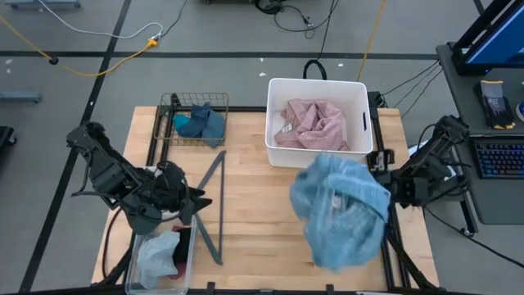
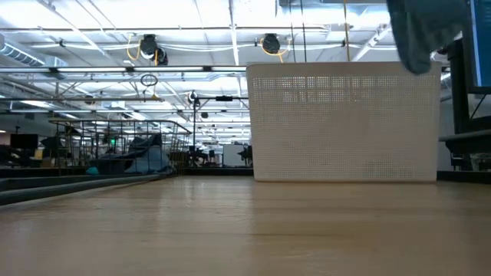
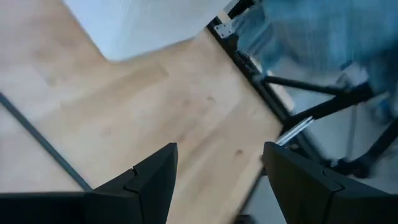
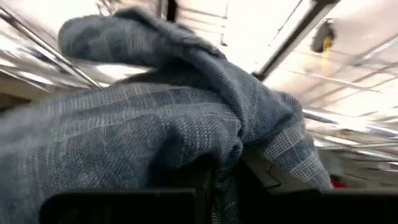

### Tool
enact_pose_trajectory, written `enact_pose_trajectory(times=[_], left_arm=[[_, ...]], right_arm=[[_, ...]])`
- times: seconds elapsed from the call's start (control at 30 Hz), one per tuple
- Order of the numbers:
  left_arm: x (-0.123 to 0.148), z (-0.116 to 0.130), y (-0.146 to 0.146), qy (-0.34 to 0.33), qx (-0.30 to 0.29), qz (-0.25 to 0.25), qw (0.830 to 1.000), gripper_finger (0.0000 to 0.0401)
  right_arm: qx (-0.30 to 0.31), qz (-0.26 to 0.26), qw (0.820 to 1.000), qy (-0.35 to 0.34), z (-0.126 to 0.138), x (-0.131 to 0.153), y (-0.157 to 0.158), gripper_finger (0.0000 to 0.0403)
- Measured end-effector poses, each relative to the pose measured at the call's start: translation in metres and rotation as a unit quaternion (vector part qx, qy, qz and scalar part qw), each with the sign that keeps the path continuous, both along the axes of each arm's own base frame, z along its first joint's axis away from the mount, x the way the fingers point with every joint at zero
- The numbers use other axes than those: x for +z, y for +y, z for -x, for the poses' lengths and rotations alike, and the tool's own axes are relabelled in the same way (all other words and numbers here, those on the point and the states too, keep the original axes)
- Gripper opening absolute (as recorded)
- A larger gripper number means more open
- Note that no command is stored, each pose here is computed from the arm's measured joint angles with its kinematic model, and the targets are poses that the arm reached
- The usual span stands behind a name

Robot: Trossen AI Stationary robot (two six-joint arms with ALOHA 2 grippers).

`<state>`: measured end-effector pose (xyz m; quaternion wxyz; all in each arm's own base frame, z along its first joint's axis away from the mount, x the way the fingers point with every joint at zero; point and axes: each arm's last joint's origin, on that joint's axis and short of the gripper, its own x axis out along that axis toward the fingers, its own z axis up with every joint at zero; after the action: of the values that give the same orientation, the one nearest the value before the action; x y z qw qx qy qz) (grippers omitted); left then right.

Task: Pick & Place Cloths
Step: Put the blue long sleeve in the white bin

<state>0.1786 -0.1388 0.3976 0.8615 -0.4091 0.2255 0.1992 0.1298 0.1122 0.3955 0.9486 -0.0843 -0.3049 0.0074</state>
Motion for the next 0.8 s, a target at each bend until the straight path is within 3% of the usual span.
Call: enact_pose_trajectory(times=[0.13, 0.4, 0.8], left_arm=[[-0.001, -0.004, 0.003, 0.011, -0.03, -0.082, 0.996, 0.0244], [-0.007, -0.018, 0.006, 0.028, -0.024, -0.235, 0.971, 0.0244], [-0.002, -0.016, 0.011, 0.026, -0.023, -0.261, 0.965, 0.0244]], right_arm=[[-0.067, 0.027, 0.997, 0.028, -0.001, 0.027, -0.002, 0.0029], [-0.199, 0.071, 0.974, 0.087, 0.002, 0.075, -0.012, 0.0029], [-0.326, 0.112, 0.937, 0.056, 0.007, 0.118, -0.047, 0.0029]])
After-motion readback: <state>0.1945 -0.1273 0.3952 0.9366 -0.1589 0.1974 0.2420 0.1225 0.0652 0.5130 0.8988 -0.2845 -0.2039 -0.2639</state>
